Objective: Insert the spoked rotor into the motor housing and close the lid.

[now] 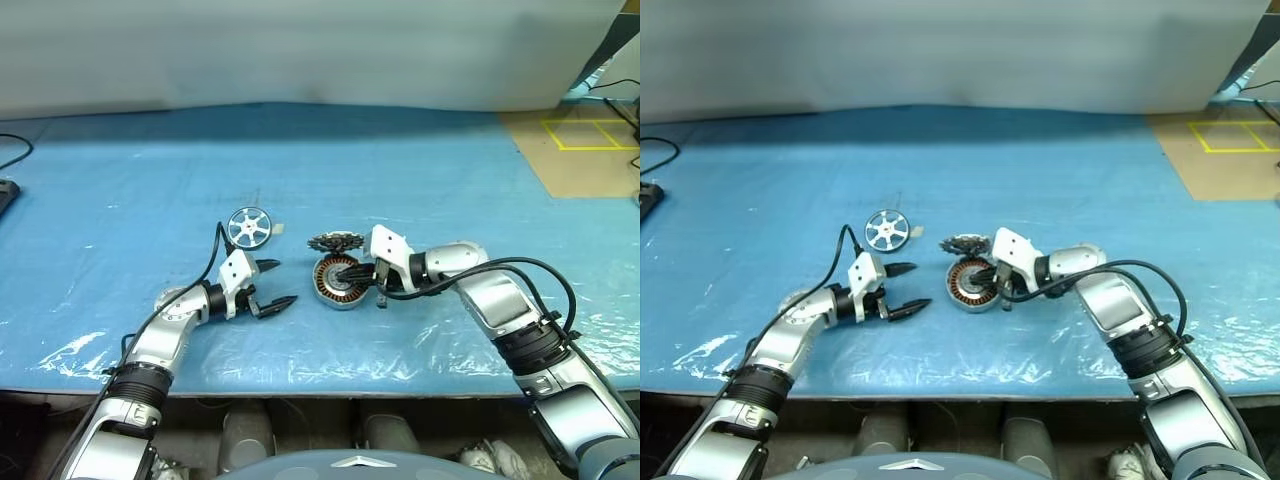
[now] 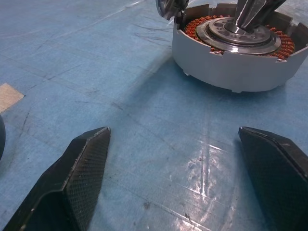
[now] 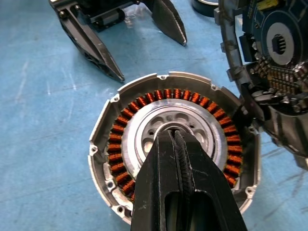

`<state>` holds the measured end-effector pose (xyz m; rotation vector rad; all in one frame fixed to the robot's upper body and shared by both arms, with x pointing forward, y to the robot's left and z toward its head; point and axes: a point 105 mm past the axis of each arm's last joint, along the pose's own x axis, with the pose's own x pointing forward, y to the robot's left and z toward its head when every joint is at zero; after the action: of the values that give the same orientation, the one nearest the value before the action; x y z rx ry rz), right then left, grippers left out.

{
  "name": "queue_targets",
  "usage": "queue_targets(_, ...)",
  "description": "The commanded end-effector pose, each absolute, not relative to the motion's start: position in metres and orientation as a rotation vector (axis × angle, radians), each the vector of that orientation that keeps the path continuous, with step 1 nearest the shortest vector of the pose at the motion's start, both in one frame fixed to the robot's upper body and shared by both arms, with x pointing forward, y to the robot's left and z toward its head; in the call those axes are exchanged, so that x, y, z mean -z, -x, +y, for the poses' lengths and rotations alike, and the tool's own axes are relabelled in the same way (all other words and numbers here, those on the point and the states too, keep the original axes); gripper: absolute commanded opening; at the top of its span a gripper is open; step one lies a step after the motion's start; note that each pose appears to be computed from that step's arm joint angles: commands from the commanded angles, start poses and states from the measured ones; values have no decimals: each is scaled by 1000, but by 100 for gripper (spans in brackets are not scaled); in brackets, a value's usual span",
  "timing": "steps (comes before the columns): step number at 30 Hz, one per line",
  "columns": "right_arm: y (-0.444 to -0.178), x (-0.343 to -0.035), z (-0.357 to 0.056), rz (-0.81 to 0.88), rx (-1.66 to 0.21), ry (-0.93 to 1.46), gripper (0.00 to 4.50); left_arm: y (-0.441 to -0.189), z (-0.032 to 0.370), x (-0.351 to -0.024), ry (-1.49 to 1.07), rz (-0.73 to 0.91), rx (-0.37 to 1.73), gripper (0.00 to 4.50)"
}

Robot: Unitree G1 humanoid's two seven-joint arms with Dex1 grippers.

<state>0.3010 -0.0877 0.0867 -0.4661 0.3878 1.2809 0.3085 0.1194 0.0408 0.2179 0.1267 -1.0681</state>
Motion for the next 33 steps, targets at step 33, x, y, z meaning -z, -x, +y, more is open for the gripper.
queue_targets(33,-300,-80,-87,403,-1268,404,3,-302,122,-26,-209,179,1062,450)
